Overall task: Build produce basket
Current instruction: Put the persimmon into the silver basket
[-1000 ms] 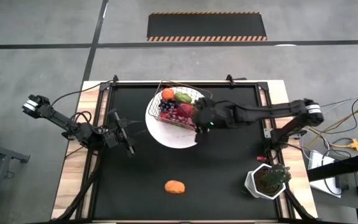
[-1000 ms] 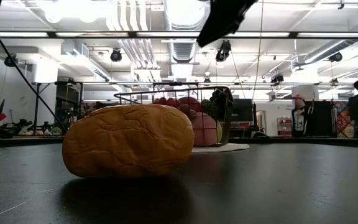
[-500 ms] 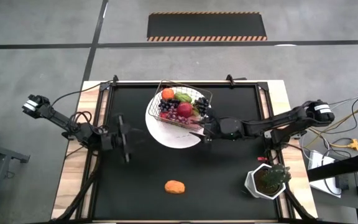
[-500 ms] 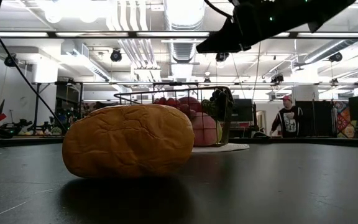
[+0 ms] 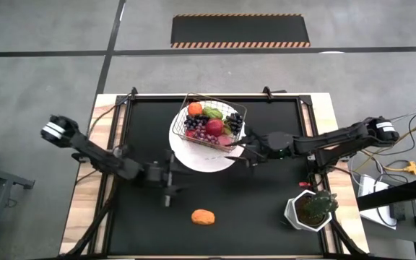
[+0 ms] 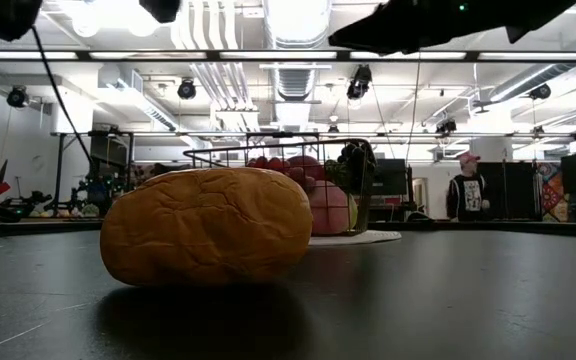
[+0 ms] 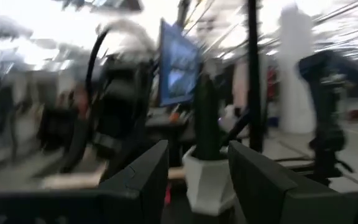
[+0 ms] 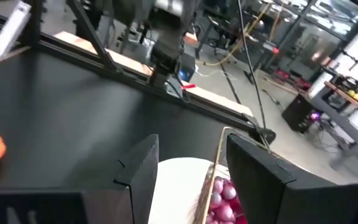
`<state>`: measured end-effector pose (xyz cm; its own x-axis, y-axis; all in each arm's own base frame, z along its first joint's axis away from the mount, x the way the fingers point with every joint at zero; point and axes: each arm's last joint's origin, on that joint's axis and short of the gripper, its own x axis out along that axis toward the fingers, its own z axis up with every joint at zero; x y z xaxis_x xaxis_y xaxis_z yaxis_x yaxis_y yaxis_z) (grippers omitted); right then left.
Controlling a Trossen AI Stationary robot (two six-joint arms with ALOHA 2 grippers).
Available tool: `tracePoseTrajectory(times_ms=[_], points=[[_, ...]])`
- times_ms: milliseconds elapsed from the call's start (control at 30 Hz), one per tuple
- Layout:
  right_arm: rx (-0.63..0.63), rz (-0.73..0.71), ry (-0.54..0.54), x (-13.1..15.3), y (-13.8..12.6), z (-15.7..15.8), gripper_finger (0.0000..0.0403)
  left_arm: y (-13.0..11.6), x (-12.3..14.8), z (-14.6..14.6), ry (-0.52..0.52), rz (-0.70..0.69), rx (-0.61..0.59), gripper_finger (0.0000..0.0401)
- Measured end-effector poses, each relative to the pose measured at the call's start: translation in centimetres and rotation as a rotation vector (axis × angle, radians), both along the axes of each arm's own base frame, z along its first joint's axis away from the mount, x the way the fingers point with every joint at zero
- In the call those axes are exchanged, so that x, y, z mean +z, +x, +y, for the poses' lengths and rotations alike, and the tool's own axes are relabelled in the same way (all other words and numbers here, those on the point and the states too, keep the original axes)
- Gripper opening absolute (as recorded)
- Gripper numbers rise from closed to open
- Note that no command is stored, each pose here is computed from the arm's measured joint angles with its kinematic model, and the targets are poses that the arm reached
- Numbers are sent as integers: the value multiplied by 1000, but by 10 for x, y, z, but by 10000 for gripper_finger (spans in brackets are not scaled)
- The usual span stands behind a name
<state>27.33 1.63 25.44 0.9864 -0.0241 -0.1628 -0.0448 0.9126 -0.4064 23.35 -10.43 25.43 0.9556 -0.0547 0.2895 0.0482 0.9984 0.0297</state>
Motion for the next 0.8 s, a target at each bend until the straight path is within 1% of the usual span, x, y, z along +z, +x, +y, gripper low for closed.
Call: tracePoseTrajectory(times_ms=[67, 167, 267, 367, 467, 600, 633, 700, 800], points=[[17, -7, 10, -1, -6, 0, 176, 13, -7, -5, -64, 70, 32, 150], [18, -6, 19, -4, -14, 0, 176, 31, -19, -16, -108, 237, 51, 150], [13, -8, 19, -6, -20, -1, 176, 47, -20, -28, -175, 430, 47, 150], [12, -19, 18, -6, -24, -1, 176, 59, -18, -38, -232, 677, 96, 150], [12, -11, 17, -9, -27, -2, 176, 68, -12, -49, -216, 890, 157, 150], [10, 7, 29, -16, -30, -2, 176, 81, -13, -65, -124, 1087, 164, 150], [8, 14, 35, -18, -31, -2, 176, 84, -15, -68, -110, 1125, 160, 150], [11, 25, 51, -22, -32, -2, 176, 93, -16, -73, -104, 1152, 154, 150], [10, 12, 73, -29, -35, -2, 176, 99, -18, -76, -135, 1178, 135, 151]])
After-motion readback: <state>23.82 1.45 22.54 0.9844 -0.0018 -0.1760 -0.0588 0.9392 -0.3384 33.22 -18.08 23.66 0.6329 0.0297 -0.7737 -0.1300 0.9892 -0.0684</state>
